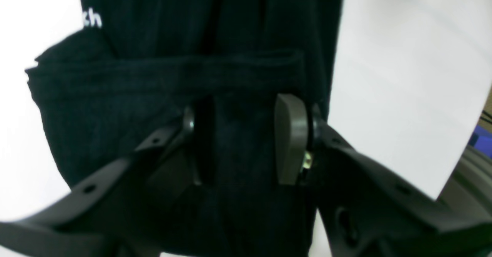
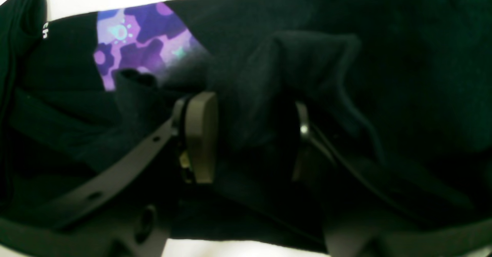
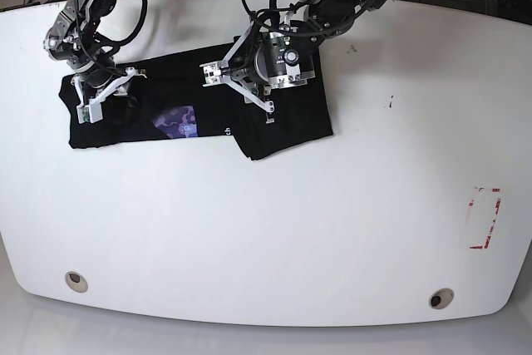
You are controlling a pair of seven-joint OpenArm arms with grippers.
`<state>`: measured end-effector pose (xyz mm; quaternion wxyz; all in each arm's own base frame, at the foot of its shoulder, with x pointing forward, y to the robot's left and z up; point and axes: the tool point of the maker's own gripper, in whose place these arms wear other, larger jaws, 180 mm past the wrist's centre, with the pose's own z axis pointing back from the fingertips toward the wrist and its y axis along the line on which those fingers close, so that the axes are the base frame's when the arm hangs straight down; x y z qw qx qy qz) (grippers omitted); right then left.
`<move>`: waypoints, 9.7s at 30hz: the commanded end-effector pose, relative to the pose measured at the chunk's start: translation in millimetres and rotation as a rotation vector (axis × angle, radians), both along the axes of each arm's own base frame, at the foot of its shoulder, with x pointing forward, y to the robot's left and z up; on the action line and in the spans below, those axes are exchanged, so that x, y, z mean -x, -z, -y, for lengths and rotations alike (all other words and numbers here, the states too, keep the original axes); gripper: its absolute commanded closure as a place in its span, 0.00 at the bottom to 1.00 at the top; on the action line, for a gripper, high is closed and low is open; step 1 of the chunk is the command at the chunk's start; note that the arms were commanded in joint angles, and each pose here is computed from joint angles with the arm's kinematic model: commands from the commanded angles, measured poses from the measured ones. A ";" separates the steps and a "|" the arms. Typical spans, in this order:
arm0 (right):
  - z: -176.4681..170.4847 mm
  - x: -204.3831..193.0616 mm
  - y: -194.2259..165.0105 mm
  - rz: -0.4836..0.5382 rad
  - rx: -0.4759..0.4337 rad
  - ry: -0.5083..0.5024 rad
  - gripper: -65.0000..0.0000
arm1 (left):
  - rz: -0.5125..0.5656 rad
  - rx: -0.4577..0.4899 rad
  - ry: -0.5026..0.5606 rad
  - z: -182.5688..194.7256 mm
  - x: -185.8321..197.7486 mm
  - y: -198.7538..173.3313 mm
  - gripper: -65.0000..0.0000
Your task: Layout the t-shirt on the table in an organized manner, then fold the t-shirt properly
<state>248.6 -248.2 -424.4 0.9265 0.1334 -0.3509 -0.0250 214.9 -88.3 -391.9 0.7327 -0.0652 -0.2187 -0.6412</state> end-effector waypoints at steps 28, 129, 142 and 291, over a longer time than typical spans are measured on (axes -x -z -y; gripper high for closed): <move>1.5 22.3 17.3 -0.113 0.029 -0.017 0.62 | 0.007 0.098 0.052 20.8 23.0 -22.4 0.54; 1.6 28.2 20.6 -0.127 0.026 -0.015 0.62 | -0.027 0.111 0.009 16.6 18.9 -12.7 0.90; 1.6 28.2 20.6 -0.127 0.026 -0.015 0.62 | -0.025 0.118 0.008 18.6 17.4 -14.5 0.75; 2.0 20.8 18.2 -0.117 0.032 -0.018 0.62 | 0.056 0.165 0.070 22.1 16.9 -35.8 0.75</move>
